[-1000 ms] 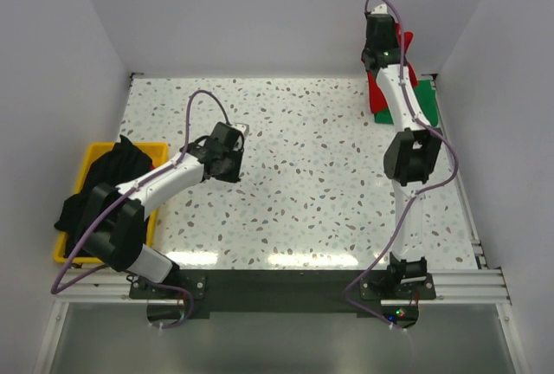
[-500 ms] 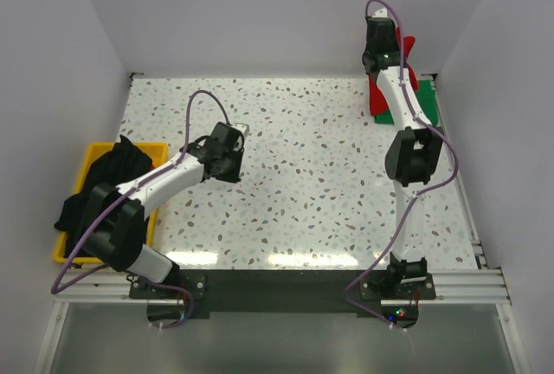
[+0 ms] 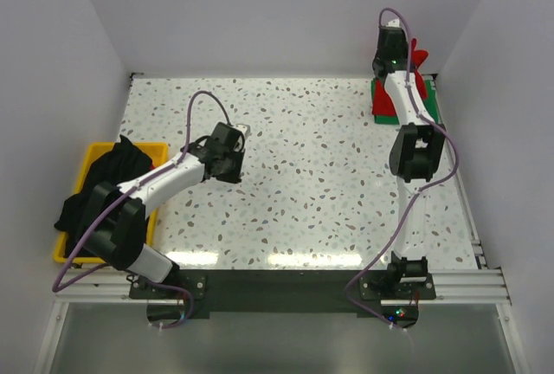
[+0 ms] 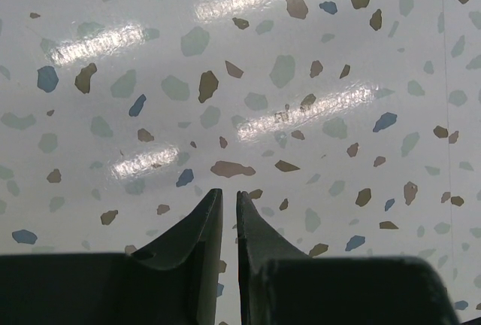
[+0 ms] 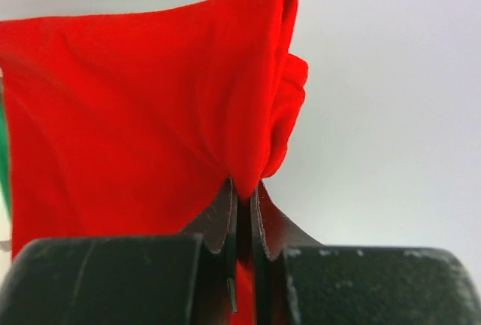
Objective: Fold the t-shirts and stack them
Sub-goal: Neatly place the folded tshirt to the corner, then reset both grippers
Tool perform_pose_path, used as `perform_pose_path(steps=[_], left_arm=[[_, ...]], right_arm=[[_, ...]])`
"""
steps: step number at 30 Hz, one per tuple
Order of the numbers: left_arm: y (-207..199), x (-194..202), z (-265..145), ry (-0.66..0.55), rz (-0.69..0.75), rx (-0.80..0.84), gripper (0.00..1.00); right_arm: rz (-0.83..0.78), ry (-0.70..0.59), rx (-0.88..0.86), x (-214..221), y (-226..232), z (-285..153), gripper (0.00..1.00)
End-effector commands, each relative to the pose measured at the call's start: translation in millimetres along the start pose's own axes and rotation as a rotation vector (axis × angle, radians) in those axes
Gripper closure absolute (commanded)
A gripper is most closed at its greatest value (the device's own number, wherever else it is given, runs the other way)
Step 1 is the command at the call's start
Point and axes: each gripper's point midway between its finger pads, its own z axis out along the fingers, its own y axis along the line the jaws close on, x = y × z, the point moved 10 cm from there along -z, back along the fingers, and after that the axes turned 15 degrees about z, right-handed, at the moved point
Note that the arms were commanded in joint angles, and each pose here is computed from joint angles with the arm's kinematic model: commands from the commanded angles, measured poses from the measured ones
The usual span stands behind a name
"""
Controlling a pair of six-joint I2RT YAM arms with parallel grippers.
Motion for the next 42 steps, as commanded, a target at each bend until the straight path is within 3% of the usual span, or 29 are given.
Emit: perform_pose_path(steps=[1, 2, 3, 5, 6, 9, 17, 26, 29, 30, 32, 38, 42], left_arm=[[1.1, -5.6, 3.1, -0.026, 0.014, 0.015, 0.83], [0.7, -4.7, 3.7, -0.022, 0.017, 0.015, 0.83], [1.0, -5.2, 3.5, -0.023, 0.016, 0.016, 0.83], [0.9, -5.2, 3.5, -0.023, 0.014, 0.016, 0.83], [1.0, -5.4, 3.5, -0.025, 0.016, 0.016, 0.83], [0.8, -5.5, 2.7, -0.026, 0.014, 0.018, 0.83], [2.1, -9.4, -5.7, -0.058, 0.015, 0.005, 0.82], [4.3, -16.0, -23.7, -0.124, 0.01, -0.018, 0.82], [5.1, -17.7, -31.3, -0.151, 0.008, -0.026, 0.81], [6.3, -18.3, -35.0, -0.165, 0.006, -0.039, 0.81], [6.8, -19.6, -38.1, -0.176, 0.005, -0.045, 0.81], [8.5, -22.8, -48.1, -0.213, 0.002, -0.059, 0.8], [10.4, -22.5, -49.7, -0.212, -0.001, -0.073, 0.8]], right_arm=[[0.031, -0.035, 0.046, -2.2, -3.8, 12.0, 1.0], [0.022, -0.022, 0.051, 3.8, -0.3, 17.4, 0.99], [0.023, -0.019, 0.064, 5.7, 0.1, 19.5, 0.88], [0.028, -0.015, 0.075, 9.1, 1.3, 23.1, 0.57], [0.038, -0.019, 0.076, 6.5, 0.1, 22.1, 0.31], [0.087, -0.017, 0.052, 1.4, -1.9, 16.0, 0.01], [0.187, -0.009, -0.034, -13.7, 5.7, -30.3, 0.01], [0.398, 0.063, -0.308, 0.3, 25.7, -137.0, 0.01], [0.435, 0.092, -0.409, 18.9, 34.0, -173.4, 0.01], [0.419, 0.144, -0.439, 47.7, 42.7, -187.5, 0.01], [0.455, 0.117, -0.5, 43.9, 41.1, -210.7, 0.01], [0.413, 0.179, -0.682, 119.4, 49.1, -287.5, 0.01], [0.435, 0.237, -0.785, 153.2, 41.9, -310.7, 0.01]])
